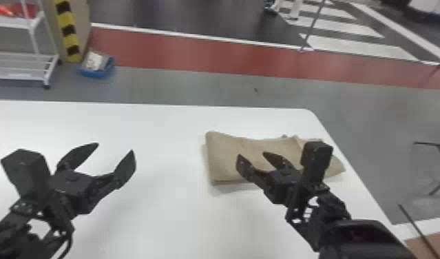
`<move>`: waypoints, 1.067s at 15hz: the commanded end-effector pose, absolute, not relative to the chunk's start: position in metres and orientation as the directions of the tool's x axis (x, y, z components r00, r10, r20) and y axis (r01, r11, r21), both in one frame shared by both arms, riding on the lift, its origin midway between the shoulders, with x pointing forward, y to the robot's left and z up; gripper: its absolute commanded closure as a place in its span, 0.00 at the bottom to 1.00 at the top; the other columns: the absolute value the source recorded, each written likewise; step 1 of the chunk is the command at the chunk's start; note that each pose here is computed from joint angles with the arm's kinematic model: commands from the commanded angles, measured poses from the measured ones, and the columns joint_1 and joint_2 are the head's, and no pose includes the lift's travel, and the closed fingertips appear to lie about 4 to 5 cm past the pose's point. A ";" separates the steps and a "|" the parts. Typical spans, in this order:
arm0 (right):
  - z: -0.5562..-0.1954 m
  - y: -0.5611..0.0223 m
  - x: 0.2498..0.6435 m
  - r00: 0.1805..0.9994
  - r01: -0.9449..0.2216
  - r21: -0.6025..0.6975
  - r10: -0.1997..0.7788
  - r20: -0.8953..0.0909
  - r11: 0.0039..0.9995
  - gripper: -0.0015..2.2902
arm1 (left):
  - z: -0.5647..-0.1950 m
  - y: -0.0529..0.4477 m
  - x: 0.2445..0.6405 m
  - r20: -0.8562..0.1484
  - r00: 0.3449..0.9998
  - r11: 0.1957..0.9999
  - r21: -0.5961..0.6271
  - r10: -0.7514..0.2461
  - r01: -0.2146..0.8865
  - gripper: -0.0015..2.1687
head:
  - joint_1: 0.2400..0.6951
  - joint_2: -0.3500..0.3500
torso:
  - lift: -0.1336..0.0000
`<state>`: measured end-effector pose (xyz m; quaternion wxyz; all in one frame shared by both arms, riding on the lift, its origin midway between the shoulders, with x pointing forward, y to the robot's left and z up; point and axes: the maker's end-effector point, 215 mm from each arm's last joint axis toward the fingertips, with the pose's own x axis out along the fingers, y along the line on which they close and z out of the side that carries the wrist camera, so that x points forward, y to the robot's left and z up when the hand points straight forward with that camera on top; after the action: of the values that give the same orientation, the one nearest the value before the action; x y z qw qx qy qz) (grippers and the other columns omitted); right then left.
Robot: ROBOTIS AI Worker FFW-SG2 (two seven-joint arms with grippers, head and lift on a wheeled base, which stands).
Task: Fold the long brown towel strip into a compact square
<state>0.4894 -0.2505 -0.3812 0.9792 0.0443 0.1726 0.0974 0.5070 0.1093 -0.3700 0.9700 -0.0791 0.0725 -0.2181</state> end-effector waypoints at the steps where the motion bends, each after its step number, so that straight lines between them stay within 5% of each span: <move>1: -0.393 -0.205 0.497 0.889 -0.228 0.089 0.244 -0.388 0.970 0.13 | -0.370 0.165 0.518 -0.108 0.923 0.922 -0.169 -0.368 0.348 0.07 | 1.00 0.26 | 0.07; 5: -0.423 -0.193 0.499 0.840 -0.209 -0.001 0.179 -0.513 0.978 0.15 | -0.366 0.218 0.516 -0.094 0.940 0.935 -0.178 -0.328 0.308 0.07 | 1.00 0.48 | 0.07; 8: -0.437 -0.200 0.501 0.817 -0.189 -0.007 0.153 -0.557 0.982 0.19 | -0.368 0.230 0.514 -0.093 0.942 0.936 -0.180 -0.323 0.303 0.07 | 1.00 0.53 | 0.07; 11: -0.443 -0.198 0.499 0.799 -0.195 0.008 0.163 -0.578 0.981 0.59 | -0.370 0.230 0.513 -0.096 0.941 0.935 -0.181 -0.325 0.304 0.07 | 1.00 0.54 | 0.07; 16: -0.441 -0.185 0.500 0.791 -0.219 0.027 0.194 -0.580 0.975 0.74 | -0.368 0.231 0.514 -0.091 0.942 0.936 -0.180 -0.323 0.303 0.07 | 1.00 0.55 | 0.07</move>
<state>0.5001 -0.1919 -0.4419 0.9461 -0.0230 0.3068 0.1013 0.5127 0.2302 -0.3698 0.9817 -0.0823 0.0614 -0.1603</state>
